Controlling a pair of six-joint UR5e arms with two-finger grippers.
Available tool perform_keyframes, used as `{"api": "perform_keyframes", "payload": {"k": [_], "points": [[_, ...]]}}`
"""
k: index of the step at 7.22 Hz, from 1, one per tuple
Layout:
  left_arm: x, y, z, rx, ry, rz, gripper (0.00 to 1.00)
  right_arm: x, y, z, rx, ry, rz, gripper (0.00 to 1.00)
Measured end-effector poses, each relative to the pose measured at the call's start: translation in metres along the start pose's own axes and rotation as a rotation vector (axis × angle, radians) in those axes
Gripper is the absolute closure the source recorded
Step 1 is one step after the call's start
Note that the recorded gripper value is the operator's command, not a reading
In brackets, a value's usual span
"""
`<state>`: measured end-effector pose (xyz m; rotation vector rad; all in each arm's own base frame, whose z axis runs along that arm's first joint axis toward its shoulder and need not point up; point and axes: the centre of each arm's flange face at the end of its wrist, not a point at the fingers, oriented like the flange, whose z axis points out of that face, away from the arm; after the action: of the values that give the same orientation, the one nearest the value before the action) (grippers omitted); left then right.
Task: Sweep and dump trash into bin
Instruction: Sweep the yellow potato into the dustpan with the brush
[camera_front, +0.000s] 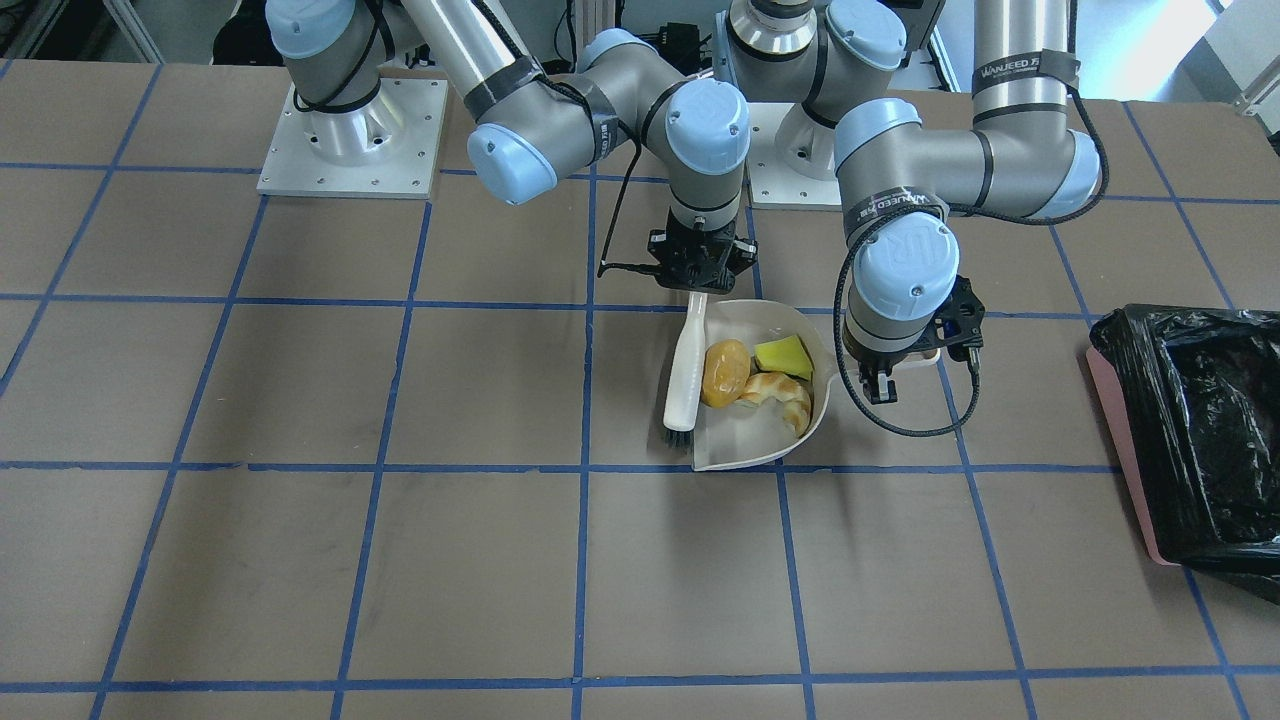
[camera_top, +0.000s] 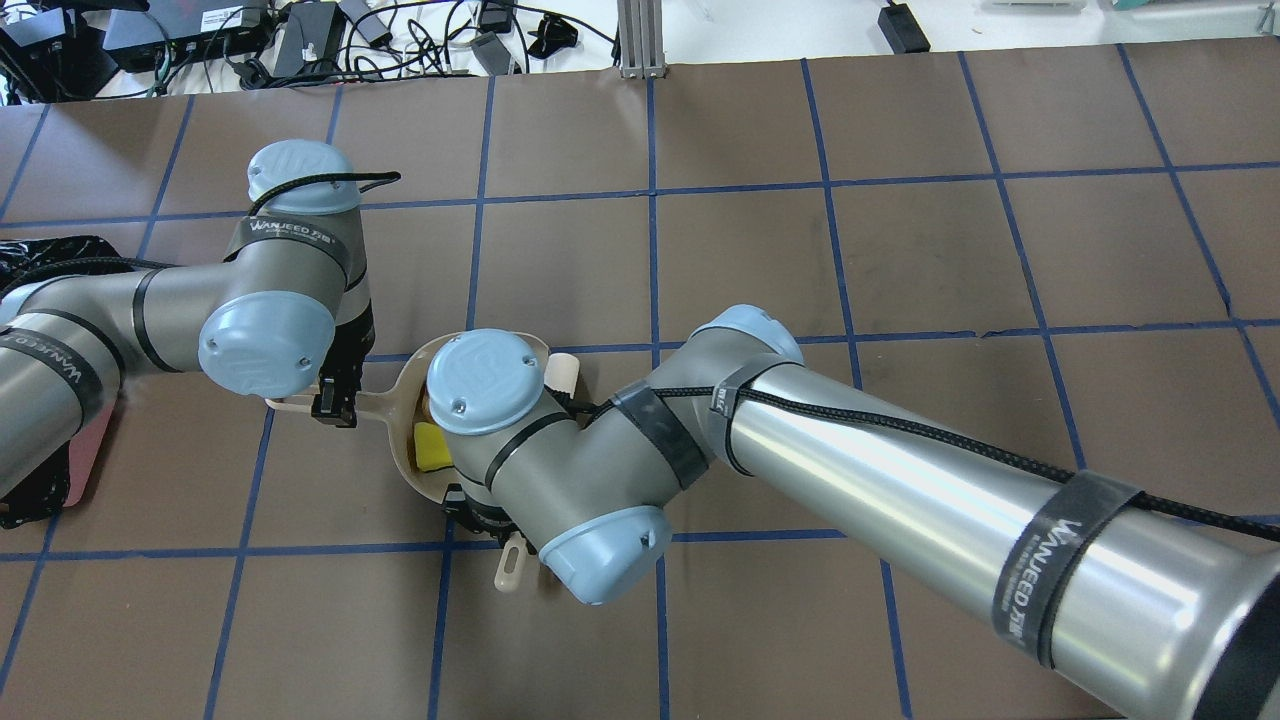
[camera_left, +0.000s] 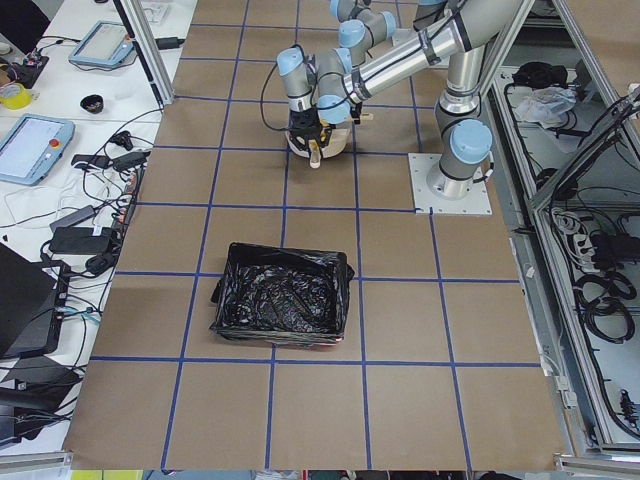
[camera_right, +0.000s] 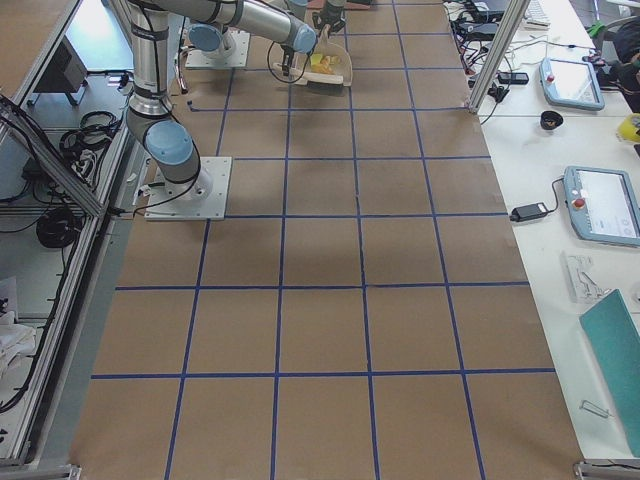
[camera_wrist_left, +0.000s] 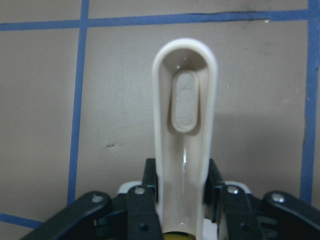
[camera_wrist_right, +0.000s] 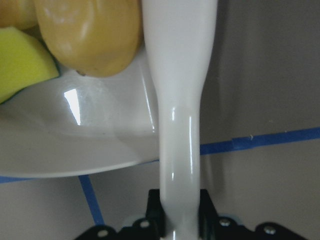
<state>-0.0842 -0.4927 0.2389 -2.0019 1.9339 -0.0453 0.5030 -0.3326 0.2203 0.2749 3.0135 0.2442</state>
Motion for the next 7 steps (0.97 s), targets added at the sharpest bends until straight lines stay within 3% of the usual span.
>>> {"api": "perform_keyframes", "payload": {"k": [2, 4, 7], "points": [[0.004, 0.005, -0.001, -0.034, 0.008, 0.012, 1.0, -0.006, 0.002, -0.003, 0.008, -0.008, -0.004, 1.0], [0.014, 0.013, -0.011, -0.152, 0.033, 0.064, 1.0, -0.005, 0.003, -0.007, 0.011, -0.003, -0.02, 1.0], [0.027, 0.022, -0.013, -0.275, 0.062, 0.163, 1.0, 0.019, 0.006, -0.034, 0.015, 0.101, -0.1, 1.0]]}}
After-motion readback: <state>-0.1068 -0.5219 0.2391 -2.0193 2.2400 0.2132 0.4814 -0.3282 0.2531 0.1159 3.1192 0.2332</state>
